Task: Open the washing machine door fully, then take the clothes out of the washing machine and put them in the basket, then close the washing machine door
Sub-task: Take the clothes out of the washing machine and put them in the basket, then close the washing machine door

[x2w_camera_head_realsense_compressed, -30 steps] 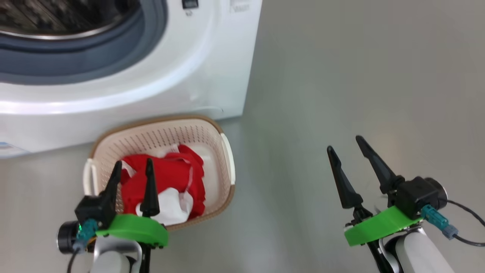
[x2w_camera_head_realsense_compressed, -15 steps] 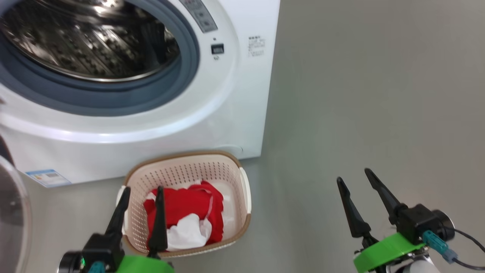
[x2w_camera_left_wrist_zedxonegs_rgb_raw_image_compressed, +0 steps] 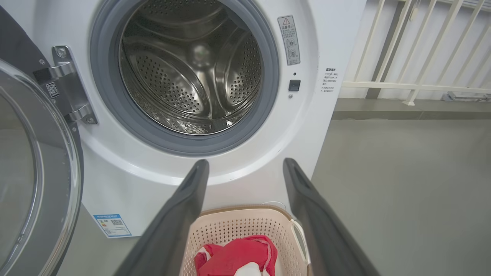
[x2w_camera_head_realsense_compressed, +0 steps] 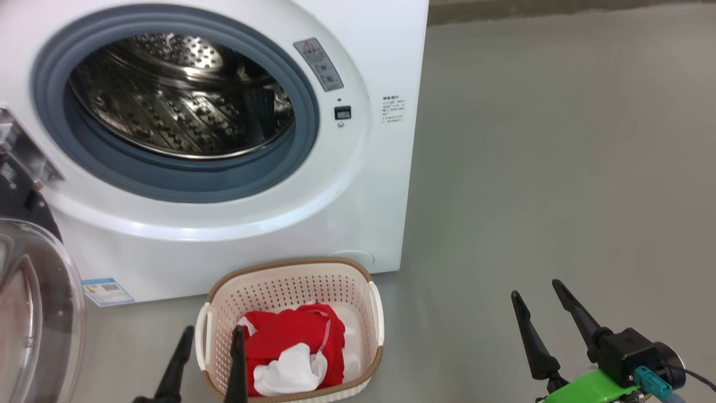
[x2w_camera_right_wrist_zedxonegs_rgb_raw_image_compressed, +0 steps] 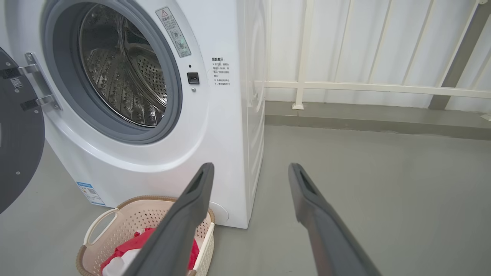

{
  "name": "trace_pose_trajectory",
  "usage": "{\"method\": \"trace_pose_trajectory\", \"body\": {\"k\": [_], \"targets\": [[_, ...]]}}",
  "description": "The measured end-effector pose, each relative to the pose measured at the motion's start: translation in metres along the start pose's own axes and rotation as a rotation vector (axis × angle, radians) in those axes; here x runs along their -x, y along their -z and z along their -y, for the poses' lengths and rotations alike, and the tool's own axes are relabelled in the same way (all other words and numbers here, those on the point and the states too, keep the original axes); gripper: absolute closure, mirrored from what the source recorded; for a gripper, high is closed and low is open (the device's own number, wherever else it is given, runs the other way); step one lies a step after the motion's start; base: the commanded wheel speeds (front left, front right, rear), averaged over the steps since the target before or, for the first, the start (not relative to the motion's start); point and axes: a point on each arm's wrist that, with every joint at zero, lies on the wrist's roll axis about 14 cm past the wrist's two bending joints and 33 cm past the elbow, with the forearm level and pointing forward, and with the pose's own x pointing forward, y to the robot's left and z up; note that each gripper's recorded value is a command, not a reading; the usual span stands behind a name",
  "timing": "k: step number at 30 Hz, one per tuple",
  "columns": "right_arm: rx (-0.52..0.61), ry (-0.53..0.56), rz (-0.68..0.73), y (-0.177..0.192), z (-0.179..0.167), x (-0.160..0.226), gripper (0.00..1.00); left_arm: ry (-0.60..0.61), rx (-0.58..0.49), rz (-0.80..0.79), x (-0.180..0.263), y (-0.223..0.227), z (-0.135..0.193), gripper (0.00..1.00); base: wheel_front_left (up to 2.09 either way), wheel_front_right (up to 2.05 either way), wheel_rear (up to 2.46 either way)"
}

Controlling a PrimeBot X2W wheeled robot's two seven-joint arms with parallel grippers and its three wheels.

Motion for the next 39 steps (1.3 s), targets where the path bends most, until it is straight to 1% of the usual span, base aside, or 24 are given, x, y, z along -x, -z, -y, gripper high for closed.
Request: {"method": "trace_pose_trajectory", "body": {"k": [6, 11, 39], "targets": [[-0.001, 0.001, 0.001, -0.003, -0.001, 0.009, 0.0, -0.009, -0.008, 0.009, 0.013, -0.006, -0.003, 0.0, 0.0, 0.0, 0.0], [-0.004, 0.004, -0.005, -0.002, -0.001, 0.015, 0.0, -0.013, -0.019, -0.018, 0.022, -0.001, -0.006, 0.0, 0.0, 0.0, 0.0], [-0.003, 0.008, 0.003, -0.007, 0.0, 0.015, 0.0, -0.014, -0.032, -0.028, 0.024, 0.0, -0.005, 0.0, 0.0, 0.0, 0.0]]}}
